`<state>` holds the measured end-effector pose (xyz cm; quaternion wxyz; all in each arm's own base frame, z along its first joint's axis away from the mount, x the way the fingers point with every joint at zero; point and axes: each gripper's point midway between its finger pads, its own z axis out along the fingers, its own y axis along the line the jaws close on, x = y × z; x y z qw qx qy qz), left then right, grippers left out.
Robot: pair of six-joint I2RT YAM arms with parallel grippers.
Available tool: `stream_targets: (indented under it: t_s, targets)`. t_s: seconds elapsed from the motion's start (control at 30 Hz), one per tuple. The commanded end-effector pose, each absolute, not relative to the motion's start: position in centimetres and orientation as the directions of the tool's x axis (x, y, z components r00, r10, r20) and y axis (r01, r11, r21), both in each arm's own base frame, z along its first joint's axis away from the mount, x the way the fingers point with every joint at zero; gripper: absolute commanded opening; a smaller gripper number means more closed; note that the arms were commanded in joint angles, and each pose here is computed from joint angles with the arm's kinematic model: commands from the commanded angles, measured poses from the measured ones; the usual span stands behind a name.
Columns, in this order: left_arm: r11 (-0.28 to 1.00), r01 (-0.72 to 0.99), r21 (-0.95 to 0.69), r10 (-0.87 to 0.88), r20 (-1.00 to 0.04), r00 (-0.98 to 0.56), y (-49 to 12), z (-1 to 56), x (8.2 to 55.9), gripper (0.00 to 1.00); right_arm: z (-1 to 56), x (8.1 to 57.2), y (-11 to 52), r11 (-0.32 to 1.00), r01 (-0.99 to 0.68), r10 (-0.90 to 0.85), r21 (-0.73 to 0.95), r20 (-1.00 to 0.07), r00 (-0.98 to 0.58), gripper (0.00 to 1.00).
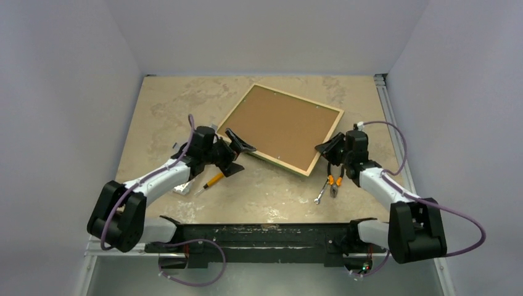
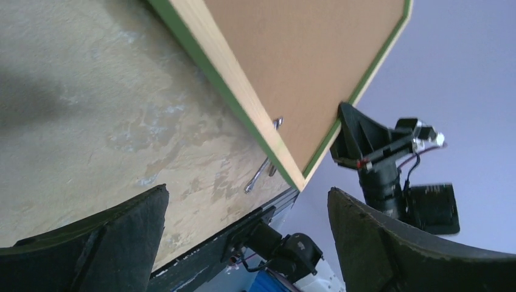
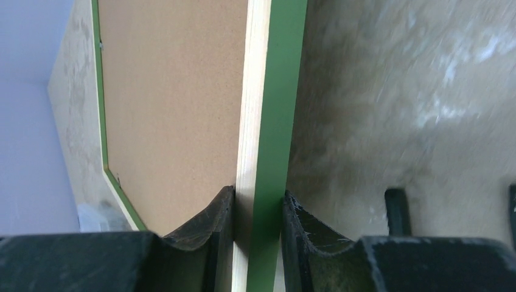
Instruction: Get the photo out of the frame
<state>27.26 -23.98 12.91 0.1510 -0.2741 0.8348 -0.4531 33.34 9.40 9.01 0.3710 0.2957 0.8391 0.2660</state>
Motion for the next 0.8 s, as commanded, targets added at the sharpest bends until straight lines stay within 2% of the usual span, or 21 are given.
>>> stream_targets:
  t_s: [0.0, 0.27, 0.43, 0.5, 0.6, 0.7, 0.77]
  targets:
    - [0.418, -0.468, -0.778, -0.675, 0.079, -0.734, -24.8, 11.1, 28.1, 1.00, 11.3, 32.1, 12.3, 0.648, 0.155, 0.689, 0.746, -0.486, -0.538, 0.04]
    - [0.392, -0.509, -0.766, -0.689, 0.123, -0.715, -28.6, 9.2, 28.3, 1.00, 11.2, 30.1, 13.3, 0.626, 0.144, 0.709, 0.767, -0.482, -0.514, 0.06]
    - [0.391, -0.528, -0.754, -0.725, 0.101, -0.681, -29.5, 8.2, 27.9, 0.88, 11.6, 30.1, 13.3, 0.633, 0.130, 0.701, 0.763, -0.494, -0.514, 0.06]
    - [0.398, -0.523, -0.754, -0.731, 0.084, -0.678, -29.7, 8.1, 28.1, 0.78, 11.6, 29.9, 13.4, 0.634, 0.124, 0.697, 0.763, -0.494, -0.520, 0.06]
    - [0.412, -0.487, -0.770, -0.729, 0.043, -0.684, -29.9, 8.5, 28.9, 0.58, 11.5, 29.4, 13.3, 0.633, 0.115, 0.696, 0.766, -0.498, -0.518, 0.07]
    - [0.410, -0.419, -0.810, -0.718, -0.003, -0.696, -30.4, 9.4, 30.0, 0.31, 11.8, 29.1, 13.3, 0.627, 0.096, 0.698, 0.773, -0.503, -0.510, 0.10]
    - [0.408, -0.379, -0.831, -0.710, -0.028, -0.704, -30.8, 10.0, 30.6, 0.24, 12.1, 29.0, 13.4, 0.638, 0.077, 0.683, 0.766, -0.518, -0.515, 0.13]
